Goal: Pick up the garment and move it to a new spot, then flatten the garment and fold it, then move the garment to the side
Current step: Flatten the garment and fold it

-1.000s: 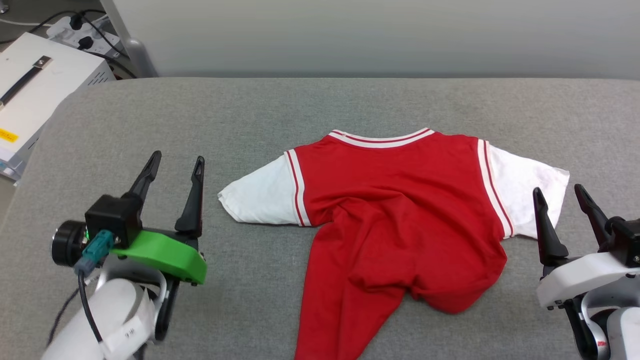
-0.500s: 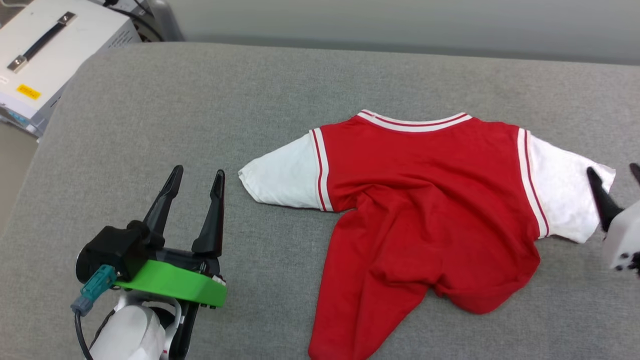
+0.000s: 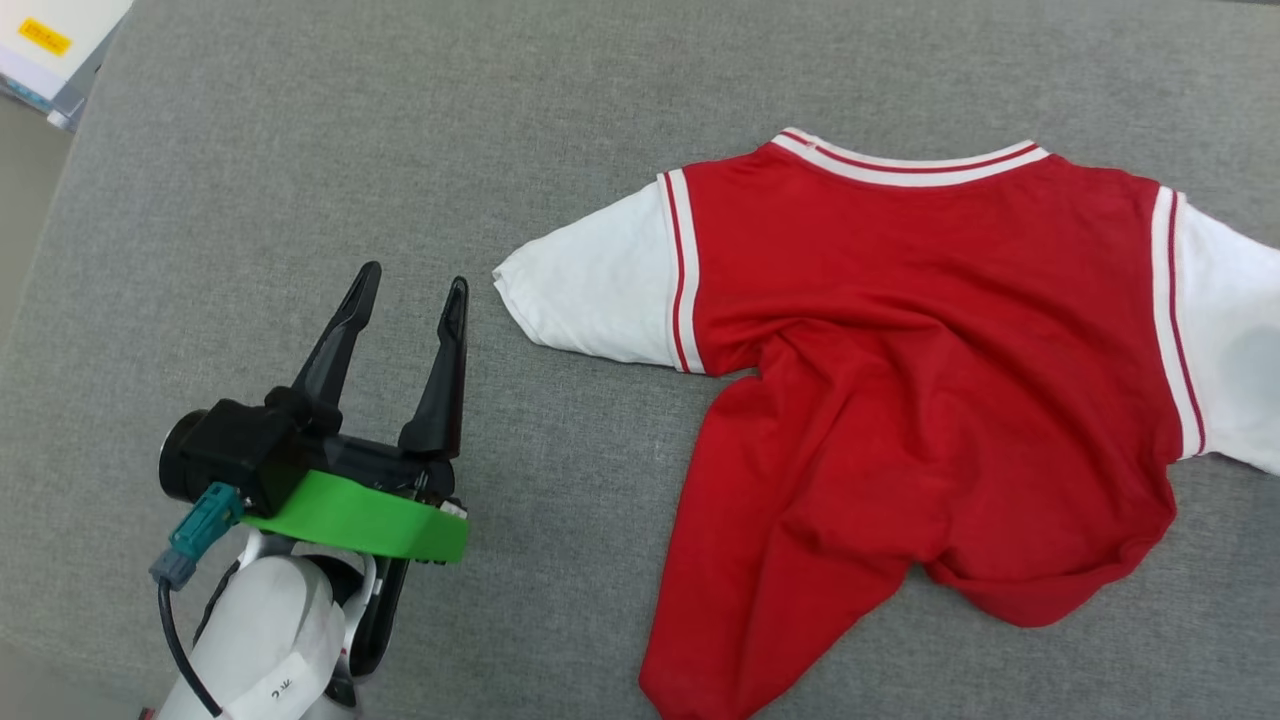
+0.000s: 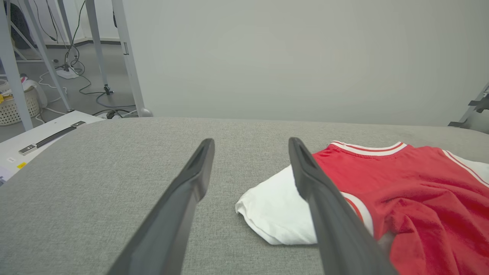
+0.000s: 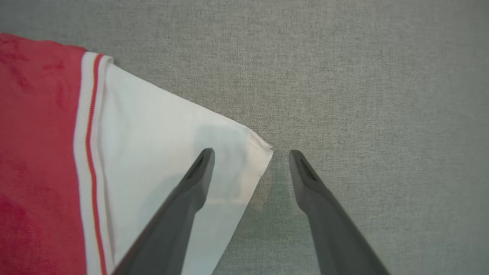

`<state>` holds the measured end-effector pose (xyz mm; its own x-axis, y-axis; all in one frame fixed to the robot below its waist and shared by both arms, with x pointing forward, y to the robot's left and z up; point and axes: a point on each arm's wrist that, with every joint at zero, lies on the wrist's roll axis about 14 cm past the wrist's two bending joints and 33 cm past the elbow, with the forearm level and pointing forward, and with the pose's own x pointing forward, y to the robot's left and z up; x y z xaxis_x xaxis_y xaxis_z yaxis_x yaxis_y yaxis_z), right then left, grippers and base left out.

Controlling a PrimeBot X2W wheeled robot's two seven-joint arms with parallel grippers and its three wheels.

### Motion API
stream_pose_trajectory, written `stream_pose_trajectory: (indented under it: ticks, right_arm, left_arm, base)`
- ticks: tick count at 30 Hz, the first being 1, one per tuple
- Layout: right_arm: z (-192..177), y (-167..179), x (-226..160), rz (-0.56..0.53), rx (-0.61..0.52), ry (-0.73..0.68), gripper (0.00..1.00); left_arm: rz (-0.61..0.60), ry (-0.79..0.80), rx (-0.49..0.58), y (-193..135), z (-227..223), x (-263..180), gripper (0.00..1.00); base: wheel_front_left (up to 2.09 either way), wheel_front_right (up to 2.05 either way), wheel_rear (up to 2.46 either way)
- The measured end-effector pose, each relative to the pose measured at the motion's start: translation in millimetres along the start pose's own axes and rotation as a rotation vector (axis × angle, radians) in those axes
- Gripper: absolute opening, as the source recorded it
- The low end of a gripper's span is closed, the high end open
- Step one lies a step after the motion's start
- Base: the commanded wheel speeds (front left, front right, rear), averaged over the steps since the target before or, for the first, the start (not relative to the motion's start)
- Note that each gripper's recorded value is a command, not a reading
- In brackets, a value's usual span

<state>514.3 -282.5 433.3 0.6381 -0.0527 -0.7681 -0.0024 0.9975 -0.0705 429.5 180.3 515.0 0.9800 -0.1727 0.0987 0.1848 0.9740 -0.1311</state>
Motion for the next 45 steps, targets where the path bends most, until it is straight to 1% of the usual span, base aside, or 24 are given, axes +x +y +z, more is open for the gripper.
stream_pose_trajectory:
  ticks: [5, 11, 12, 13, 17, 19, 22, 24, 27, 29, 34, 39, 41, 45]
  right_arm:
    - [-22, 4, 31, -0.005, 0.009, 0.112, 1.00]
    - [-31, 13, 47, 0.005, -0.012, 0.138, 1.00]
    - [-31, 16, 48, 0.012, -0.024, 0.137, 0.36]
    - [-29, 18, 47, 0.018, -0.032, 0.127, 0.00]
    - [-17, 25, 41, 0.036, -0.061, 0.035, 0.00]
    - [-11, 29, 35, 0.047, -0.061, -0.024, 0.00]
    - [-3, 32, 23, 0.068, -0.047, -0.100, 0.00]
    - [3, 32, 12, 0.073, -0.056, -0.145, 0.00]
    - [13, 25, -6, 0.067, -0.065, -0.207, 0.00]
    - [18, 18, -18, 0.057, -0.071, -0.240, 0.00]
    - [24, 12, -35, 0.052, -0.079, -0.289, 0.00]
    - [20, 16, -32, 0.071, -0.064, -0.285, 0.00]
    - [17, 17, -28, 0.075, -0.066, -0.276, 0.00]
    - [11, 17, -24, 0.075, -0.068, -0.262, 0.00]
  left_arm:
    - [0.016, 0.026, 0.000, 6, -12, 1, 1.00]
    - [0.047, 0.032, 0.009, 15, -13, -2, 1.00]
    - [0.044, 0.036, 0.025, 16, -14, -3, 1.00]
    - [0.041, 0.040, 0.038, 15, -14, -3, 1.00]
    - [0.028, 0.046, 0.043, 13, -15, -4, 1.00]
    - [0.026, 0.074, 0.050, 15, -20, -5, 1.00]
    - [0.012, 0.184, 0.084, 19, -37, -9, 1.00]
    - [0.001, 0.253, 0.085, 18, -47, -8, 1.00]
    - [-0.031, 0.313, 0.064, 11, -52, 6, 1.00]
    - [-0.058, 0.368, 0.084, 10, -56, 16, 1.00]
    - [-0.098, 0.520, 0.051, 2, -75, 37, 1.00]
    - [-0.129, 0.625, 0.058, -3, -95, 57, 1.00]
    - [-0.132, 0.688, 0.070, -2, -110, 57, 1.00]
    - [-0.133, 0.794, 0.141, 7, -135, 53, 1.00]
  base:
    - [0.00, 0.00, 0.00]
    - [0.00, 0.00, 0.00]
    - [0.00, 0.00, 0.00]
    - [0.00, 0.00, 0.00]
    - [0.00, 0.00, 0.00]
    - [0.00, 0.00, 0.00]
    - [0.00, 0.00, 0.00]
    - [0.00, 0.00, 0.00]
    - [0.00, 0.00, 0.00]
    - [0.00, 0.00, 0.00]
    - [0.00, 0.00, 0.00]
    - [0.00, 0.00, 0.00]
    - [0.00, 0.00, 0.00]
    - [0.00, 0.00, 0.00]
